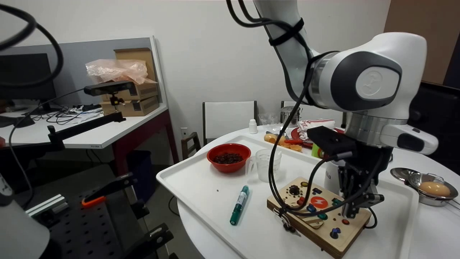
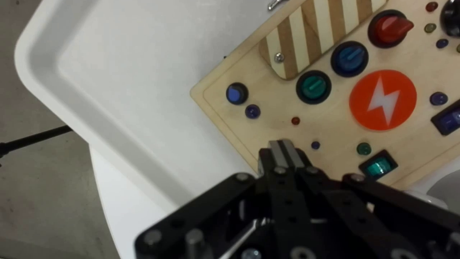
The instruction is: Press on the circuit on the table
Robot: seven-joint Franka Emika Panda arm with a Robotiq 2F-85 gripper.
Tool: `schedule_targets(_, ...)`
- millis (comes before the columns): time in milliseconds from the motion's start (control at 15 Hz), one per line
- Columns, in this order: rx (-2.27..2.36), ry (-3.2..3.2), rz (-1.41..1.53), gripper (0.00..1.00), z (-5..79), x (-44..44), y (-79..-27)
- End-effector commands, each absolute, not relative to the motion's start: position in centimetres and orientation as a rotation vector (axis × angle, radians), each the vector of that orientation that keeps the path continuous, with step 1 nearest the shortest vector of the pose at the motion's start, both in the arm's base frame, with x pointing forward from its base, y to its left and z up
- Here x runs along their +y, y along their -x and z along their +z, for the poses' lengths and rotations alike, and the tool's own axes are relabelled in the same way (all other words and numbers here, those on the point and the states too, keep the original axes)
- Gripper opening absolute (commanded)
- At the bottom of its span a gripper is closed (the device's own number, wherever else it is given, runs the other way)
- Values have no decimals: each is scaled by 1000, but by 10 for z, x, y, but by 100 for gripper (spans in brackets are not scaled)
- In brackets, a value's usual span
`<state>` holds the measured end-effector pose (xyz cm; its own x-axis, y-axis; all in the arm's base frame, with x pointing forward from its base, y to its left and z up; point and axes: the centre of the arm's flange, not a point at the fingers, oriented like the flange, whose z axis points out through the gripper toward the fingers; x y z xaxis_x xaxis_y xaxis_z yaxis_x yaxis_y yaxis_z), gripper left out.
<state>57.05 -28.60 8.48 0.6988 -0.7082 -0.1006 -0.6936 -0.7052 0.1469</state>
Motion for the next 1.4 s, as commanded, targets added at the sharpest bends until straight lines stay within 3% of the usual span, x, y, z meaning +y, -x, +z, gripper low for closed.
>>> schedule_targets(0,-1190,-2787,-244,0,79,-290,-586)
schedule_targets(1333,-1183,-2775,-327,0,59,-285,-586)
